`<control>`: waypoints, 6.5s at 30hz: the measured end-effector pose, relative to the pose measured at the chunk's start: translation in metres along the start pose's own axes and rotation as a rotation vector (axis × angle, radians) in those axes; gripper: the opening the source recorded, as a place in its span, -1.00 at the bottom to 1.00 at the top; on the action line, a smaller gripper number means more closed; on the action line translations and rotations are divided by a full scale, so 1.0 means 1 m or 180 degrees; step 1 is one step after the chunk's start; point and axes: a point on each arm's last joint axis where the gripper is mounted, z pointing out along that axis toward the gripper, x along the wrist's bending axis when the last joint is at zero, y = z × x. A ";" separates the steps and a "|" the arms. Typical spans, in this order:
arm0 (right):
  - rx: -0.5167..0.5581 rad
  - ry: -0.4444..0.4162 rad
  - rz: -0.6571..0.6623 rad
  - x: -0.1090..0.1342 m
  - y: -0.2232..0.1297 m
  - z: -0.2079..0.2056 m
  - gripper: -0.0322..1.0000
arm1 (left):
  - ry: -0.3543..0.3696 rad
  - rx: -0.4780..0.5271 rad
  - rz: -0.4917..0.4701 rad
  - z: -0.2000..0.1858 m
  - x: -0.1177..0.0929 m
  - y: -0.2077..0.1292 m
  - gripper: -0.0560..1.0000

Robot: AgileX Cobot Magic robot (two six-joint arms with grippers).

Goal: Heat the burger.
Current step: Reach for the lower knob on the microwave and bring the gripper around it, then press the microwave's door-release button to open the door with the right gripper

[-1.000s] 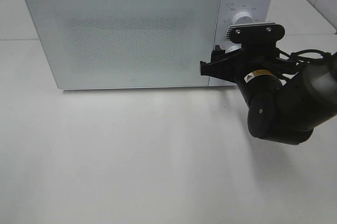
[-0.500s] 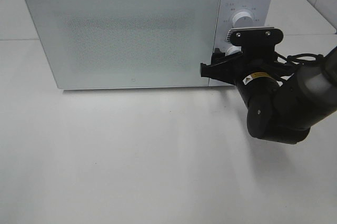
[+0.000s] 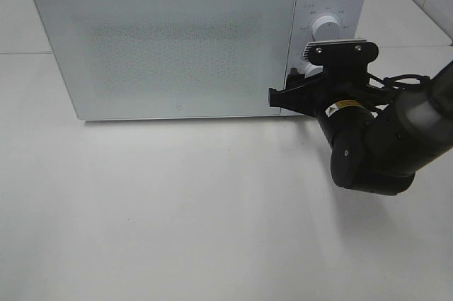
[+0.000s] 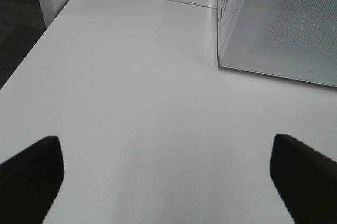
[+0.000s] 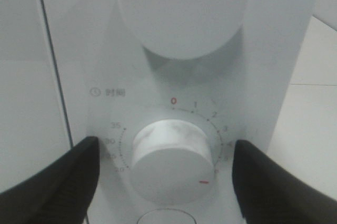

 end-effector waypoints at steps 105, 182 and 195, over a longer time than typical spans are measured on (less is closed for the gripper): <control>-0.0038 0.0026 0.5576 -0.001 0.000 -0.001 -0.07 | 0.0000 0.0000 0.0000 0.000 0.000 0.000 0.98; 0.1534 0.1210 0.0909 -0.033 0.082 -0.139 0.57 | 0.0000 0.0000 0.0003 0.000 0.000 0.000 0.98; 0.2379 0.1545 -0.0436 -0.055 0.144 -0.188 0.53 | 0.0000 0.0000 0.0003 0.000 0.000 0.000 0.98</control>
